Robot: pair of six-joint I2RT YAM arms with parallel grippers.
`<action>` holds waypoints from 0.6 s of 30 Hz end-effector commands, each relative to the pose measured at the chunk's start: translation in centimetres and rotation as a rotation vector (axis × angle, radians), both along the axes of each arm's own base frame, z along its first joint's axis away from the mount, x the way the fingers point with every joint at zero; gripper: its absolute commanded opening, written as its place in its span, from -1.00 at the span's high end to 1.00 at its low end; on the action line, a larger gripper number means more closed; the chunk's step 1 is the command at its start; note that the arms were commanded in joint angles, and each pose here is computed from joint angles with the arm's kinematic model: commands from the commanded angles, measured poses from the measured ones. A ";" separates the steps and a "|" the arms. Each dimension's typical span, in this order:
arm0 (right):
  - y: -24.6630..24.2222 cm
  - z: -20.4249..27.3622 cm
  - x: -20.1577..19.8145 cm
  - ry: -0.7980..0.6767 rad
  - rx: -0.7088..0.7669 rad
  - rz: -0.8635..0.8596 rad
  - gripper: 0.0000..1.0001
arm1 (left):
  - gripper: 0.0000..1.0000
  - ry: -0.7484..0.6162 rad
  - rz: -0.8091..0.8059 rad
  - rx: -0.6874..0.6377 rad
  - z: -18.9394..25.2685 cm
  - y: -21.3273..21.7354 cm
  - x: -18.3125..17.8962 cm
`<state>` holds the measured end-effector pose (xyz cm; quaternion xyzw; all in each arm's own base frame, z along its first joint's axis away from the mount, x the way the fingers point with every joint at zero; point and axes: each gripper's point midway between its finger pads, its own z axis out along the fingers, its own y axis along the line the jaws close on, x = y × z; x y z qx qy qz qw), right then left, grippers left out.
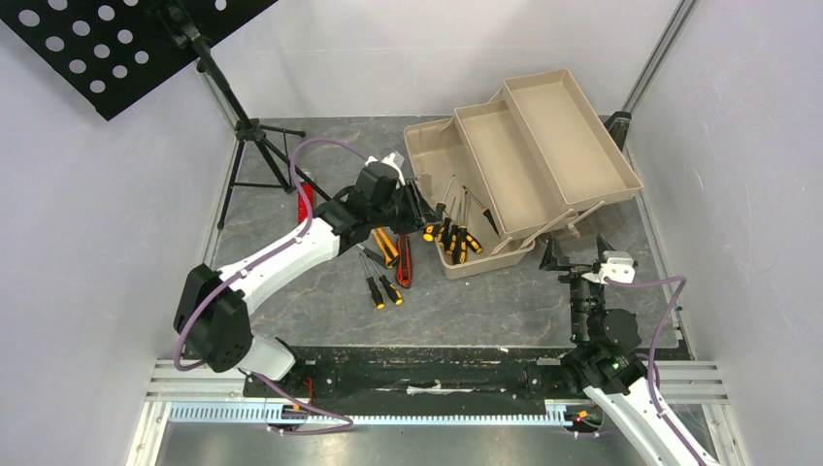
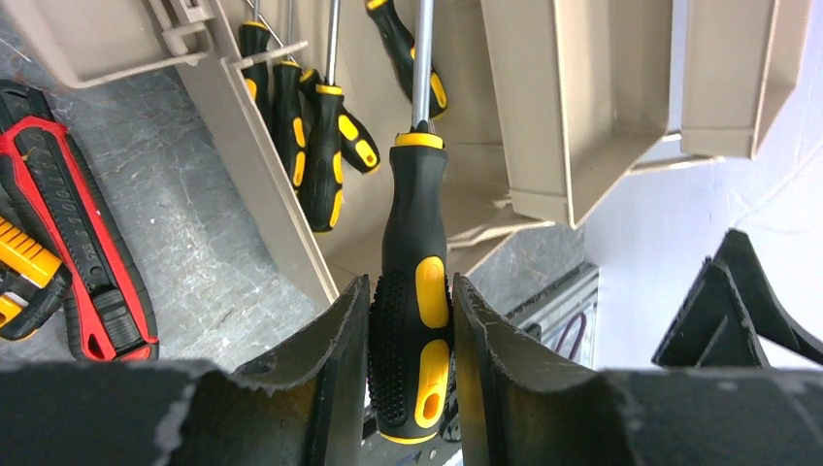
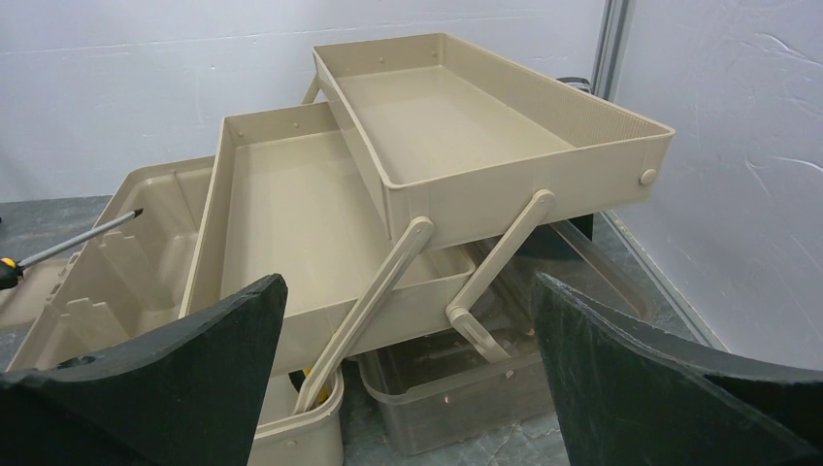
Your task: Pack the tool kit
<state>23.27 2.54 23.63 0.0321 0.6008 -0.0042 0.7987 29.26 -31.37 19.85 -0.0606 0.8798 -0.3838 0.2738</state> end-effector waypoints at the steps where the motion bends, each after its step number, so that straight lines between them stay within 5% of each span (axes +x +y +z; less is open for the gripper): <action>1: -0.4 1.6 -0.7 -0.071 0.041 -0.003 -0.96 | 0.85 -0.054 0.125 -0.067 2.2 -1.8 2.9; 8: -0.6 1.6 -0.7 -0.067 0.038 -0.010 -0.96 | 0.78 -0.023 0.129 -0.048 -0.1 -5.6 4.5; 14: -0.6 1.5 -0.7 -0.065 0.038 -0.013 -0.96 | -0.23 -0.013 0.107 -0.035 -0.9 -7.2 4.6; 18: -0.6 1.5 -0.7 -0.067 0.039 -0.012 -0.96 | -0.46 -0.039 0.112 -0.004 -0.4 -6.3 4.3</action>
